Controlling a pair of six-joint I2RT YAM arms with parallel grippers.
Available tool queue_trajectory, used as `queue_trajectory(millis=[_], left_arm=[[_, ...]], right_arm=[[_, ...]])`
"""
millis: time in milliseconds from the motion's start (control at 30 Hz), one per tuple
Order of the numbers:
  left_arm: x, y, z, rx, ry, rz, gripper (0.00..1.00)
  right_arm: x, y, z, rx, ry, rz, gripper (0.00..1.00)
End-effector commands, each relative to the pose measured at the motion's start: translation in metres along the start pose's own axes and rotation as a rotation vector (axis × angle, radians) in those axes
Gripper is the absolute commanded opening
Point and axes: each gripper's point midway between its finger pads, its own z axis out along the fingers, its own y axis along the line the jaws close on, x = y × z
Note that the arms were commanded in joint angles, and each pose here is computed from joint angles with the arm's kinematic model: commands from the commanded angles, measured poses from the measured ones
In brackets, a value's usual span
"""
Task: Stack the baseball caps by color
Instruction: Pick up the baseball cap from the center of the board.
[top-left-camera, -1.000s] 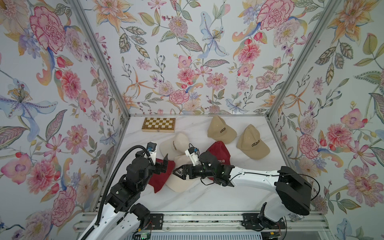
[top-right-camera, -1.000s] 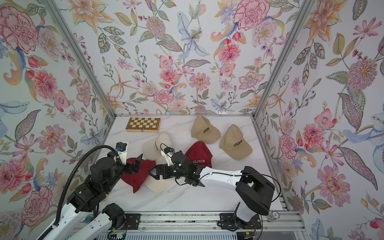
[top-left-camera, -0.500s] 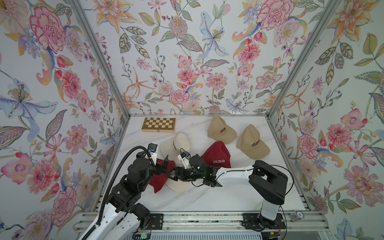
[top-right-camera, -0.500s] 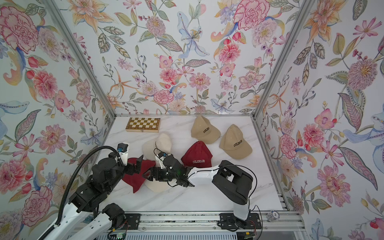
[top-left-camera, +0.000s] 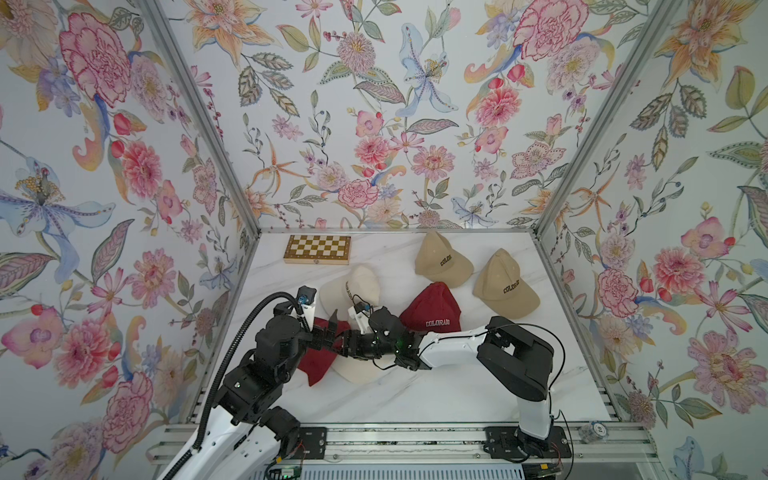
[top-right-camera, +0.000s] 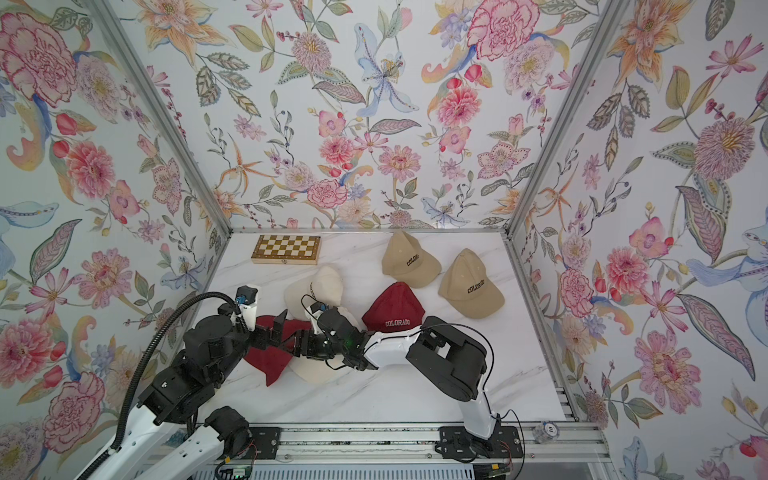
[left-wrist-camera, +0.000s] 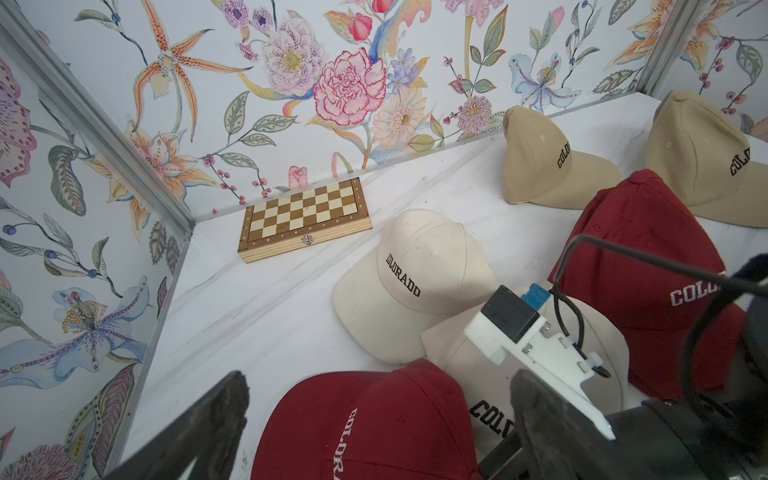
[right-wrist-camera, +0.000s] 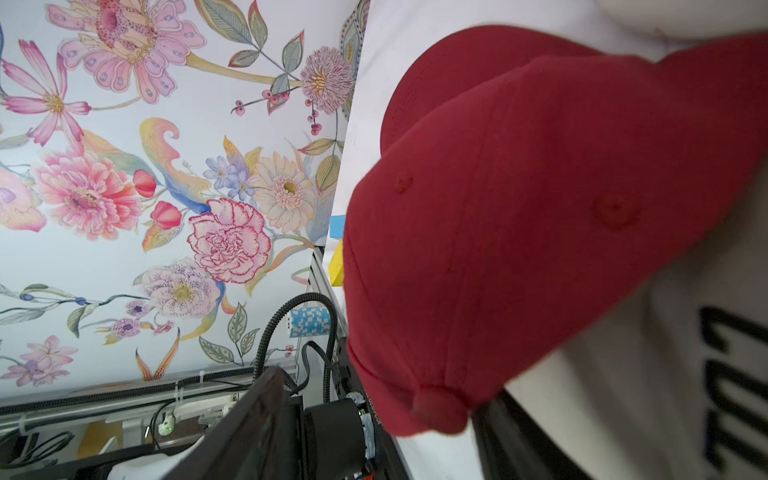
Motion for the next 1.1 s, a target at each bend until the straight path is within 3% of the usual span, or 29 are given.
queue_trajectory(millis=[0, 167, 467, 700, 900, 1067], left_arm=[[-0.002, -0.003, 0.003, 0.013, -0.015, 0.017, 1.0], [-0.001, -0.004, 0.005, 0.016, -0.011, 0.022, 1.0], [-0.004, -0.003, 0.005, 0.007, -0.015, 0.032, 1.0], [-0.022, 0.003, 0.004, -0.022, -0.042, 0.065, 1.0], [-0.06, 0.017, -0.004, -0.085, -0.111, 0.115, 1.0], [-0.09, 0.025, -0.013, -0.12, -0.172, 0.163, 1.0]], right_arm=[[-0.013, -0.003, 0.006, 0.01, -0.036, -0.007, 0.63], [-0.022, -0.008, 0.006, 0.048, -0.056, -0.041, 0.52], [-0.049, 0.007, -0.007, 0.094, -0.056, -0.197, 0.0], [-0.071, 0.054, -0.023, -0.029, 0.047, -0.362, 0.0], [-0.086, 0.1, -0.042, -0.21, 0.204, -0.448, 0.0], [-0.095, 0.12, -0.066, -0.246, 0.287, -0.502, 0.0]])
